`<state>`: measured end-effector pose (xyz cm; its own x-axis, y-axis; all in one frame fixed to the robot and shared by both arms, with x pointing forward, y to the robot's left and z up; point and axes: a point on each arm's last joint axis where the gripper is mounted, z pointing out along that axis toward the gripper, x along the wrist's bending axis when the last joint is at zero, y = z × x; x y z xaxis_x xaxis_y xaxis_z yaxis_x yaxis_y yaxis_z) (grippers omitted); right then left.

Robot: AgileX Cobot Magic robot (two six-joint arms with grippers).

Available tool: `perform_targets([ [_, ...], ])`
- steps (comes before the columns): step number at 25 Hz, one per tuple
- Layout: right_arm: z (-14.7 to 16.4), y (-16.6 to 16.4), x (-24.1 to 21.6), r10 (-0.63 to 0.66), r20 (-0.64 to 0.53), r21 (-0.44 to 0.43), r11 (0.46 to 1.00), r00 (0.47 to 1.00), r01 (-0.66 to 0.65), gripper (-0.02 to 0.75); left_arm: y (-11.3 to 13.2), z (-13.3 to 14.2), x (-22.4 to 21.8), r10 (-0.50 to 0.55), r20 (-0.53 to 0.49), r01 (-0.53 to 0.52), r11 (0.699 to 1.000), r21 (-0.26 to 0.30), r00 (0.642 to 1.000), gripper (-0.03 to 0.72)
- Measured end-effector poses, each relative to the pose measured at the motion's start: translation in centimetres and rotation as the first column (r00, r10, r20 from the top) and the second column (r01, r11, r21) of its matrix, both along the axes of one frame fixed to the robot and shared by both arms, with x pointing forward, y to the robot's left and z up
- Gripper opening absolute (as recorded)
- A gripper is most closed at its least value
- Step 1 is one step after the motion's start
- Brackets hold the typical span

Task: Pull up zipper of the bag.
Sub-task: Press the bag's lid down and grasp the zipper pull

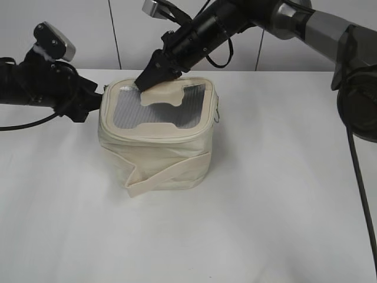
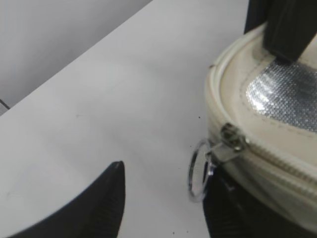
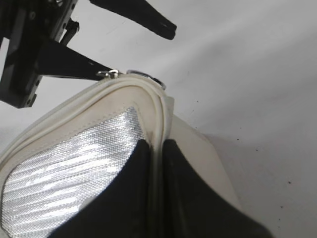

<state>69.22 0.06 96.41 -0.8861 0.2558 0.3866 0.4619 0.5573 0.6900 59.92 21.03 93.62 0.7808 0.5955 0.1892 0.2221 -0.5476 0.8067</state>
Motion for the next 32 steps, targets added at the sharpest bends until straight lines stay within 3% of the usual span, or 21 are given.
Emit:
perform_targets([
  [3,0.0,0.0,0.0,-0.002,-0.001,-0.001,1.0,1.0,0.002,0.055,-0.5,-0.1,0.0,0.004,-0.001,-0.004,1.0,0.021,1.0,0.365],
  [5,0.0,-0.1,0.0,-0.002,0.0,-0.001,1.0,1.0,0.002,0.055,-0.9,-0.1,-0.1,-0.002,-0.001,0.002,1.0,0.031,1.0,0.27],
  [7,0.0,-0.1,0.0,-0.002,0.0,-0.001,1.0,1.0,0.002,0.055,-1.4,-0.2,-0.2,-0.01,-0.001,0.01,0.999,0.04,1.0,0.116],
  [10,0.0,-0.1,0.0,-0.002,0.0,-0.001,1.0,1.0,0.002,0.055,-1.5,-0.4,-0.3,0.008,-0.004,-0.008,0.997,0.077,1.0,0.025],
  [18,0.0,0.0,0.1,-0.032,-0.024,-0.002,1.0,0.999,0.032,0.054,-0.6,0.0,-2.4,0.108,-0.047,-0.102,0.988,0.117,0.993,0.008],
  [32,0.0,0.0,0.1,-0.085,-0.082,-0.006,0.996,0.993,0.084,0.053,0.3,2.5,-10.8,0.136,-0.073,-0.133,0.99,0.05,0.988,0.008],
])
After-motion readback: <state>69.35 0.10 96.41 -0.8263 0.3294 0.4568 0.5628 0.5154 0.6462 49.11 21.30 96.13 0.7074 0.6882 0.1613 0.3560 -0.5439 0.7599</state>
